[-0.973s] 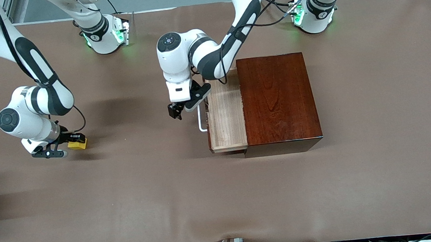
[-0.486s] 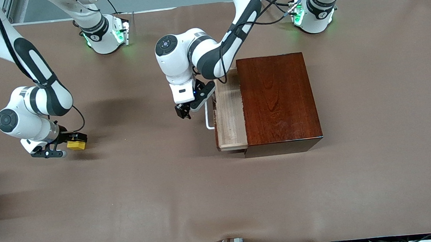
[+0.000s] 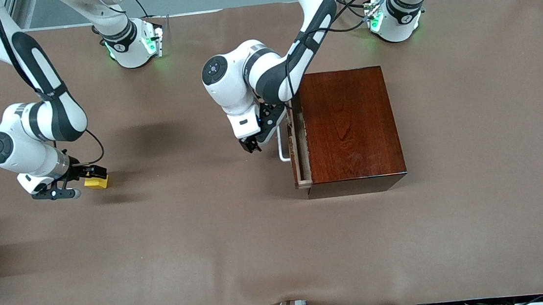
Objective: Open drawer, take yellow block, close drawer
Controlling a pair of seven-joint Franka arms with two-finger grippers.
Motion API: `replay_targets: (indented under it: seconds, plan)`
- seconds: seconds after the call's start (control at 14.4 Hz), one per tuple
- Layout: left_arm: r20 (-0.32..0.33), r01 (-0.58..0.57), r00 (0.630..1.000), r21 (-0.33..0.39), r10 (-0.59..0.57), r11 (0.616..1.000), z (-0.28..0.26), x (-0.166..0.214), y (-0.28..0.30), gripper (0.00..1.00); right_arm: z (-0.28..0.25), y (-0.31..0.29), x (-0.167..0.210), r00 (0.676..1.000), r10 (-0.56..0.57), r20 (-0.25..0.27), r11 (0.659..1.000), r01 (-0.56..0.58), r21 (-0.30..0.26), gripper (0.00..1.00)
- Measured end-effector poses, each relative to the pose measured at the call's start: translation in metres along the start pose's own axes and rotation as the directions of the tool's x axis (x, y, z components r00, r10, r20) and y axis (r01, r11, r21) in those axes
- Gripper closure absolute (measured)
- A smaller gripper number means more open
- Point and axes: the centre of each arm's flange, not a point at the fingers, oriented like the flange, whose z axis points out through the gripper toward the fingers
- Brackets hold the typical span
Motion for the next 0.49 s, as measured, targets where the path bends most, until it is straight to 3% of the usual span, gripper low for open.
replay_targets:
  seconds: [0.49]
  plan:
    - [-0.025, 0.017, 1.0, 0.054, -0.016, 0.998, 0.009, 0.013, -0.003, 0.0, -0.101, -0.031, 0.01, 0.998, -0.045, 0.04, 0.999, 0.045, -0.018, 0.0]
